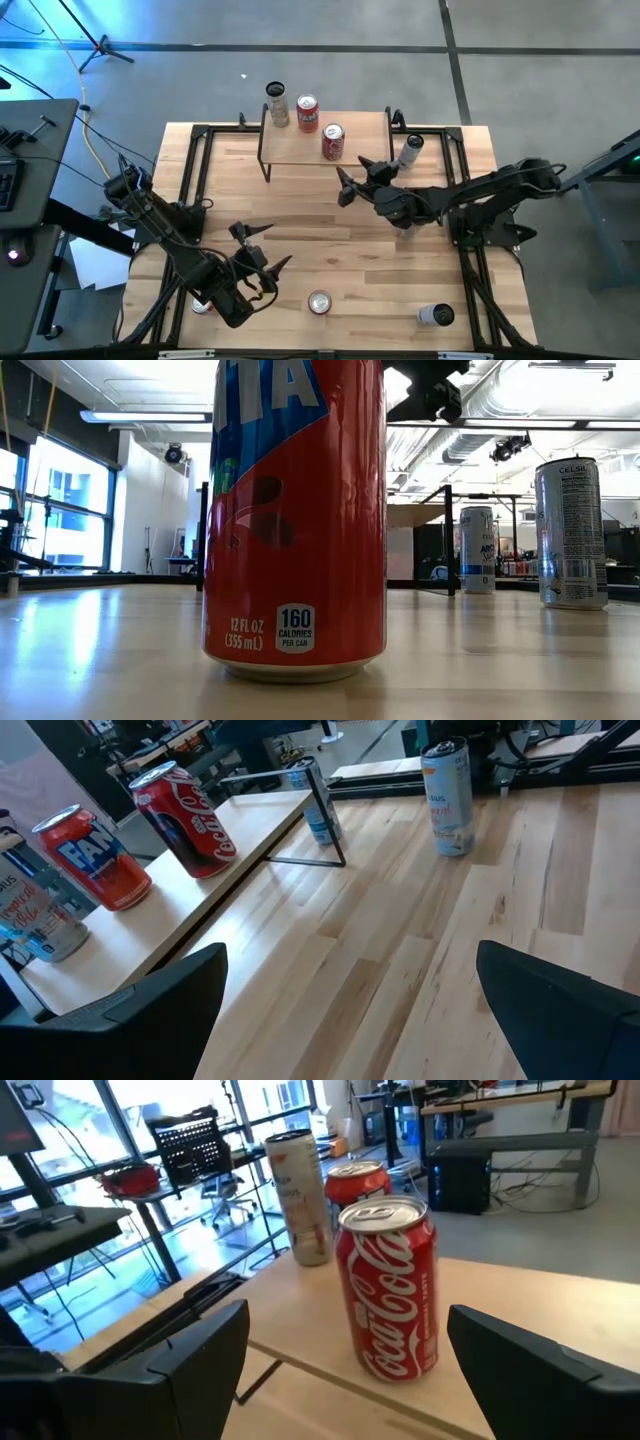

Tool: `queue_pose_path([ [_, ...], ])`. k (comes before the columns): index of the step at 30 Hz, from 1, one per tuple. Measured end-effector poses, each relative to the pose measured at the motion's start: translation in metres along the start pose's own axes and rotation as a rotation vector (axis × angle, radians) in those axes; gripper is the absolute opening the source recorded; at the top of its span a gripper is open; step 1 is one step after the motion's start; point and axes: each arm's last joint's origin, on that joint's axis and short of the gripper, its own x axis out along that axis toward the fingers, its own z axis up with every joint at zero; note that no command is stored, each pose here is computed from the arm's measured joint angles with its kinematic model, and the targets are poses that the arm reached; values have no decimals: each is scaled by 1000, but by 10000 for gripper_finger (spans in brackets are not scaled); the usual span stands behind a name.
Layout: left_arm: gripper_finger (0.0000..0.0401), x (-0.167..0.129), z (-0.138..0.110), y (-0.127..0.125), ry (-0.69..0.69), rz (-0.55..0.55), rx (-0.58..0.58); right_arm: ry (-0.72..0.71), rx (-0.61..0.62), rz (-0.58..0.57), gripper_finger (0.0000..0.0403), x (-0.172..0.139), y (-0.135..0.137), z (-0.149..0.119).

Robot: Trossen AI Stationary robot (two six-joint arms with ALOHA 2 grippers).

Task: Place canned beverage on shelf
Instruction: Put the red and white soda can on the shelf

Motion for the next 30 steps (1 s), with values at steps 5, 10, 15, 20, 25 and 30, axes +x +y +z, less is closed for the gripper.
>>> queue_pose_path([
  [5, 400, 0, 0, 0, 0, 1, 0, 36, 41, 51, 328, 14, -6, 3],
  [10, 400, 0, 0, 1, 1, 3, 7, 122, 68, 196, 328, 27, -10, 4],
  [15, 400, 0, -1, 2, 3, 8, 22, 89, 67, 128, 328, 30, -14, 6],
  [20, 400, 0, -1, 2, 2, 10, 24, 80, 77, 73, 328, 29, -14, 3],
  [25, 400, 0, -1, 2, -5, 16, 25, 80, 54, 8, 328, 35, -12, -13],
  [30, 400, 0, -1, 2, -5, 15, 25, 73, 54, -24, 328, 42, -8, -25],
])
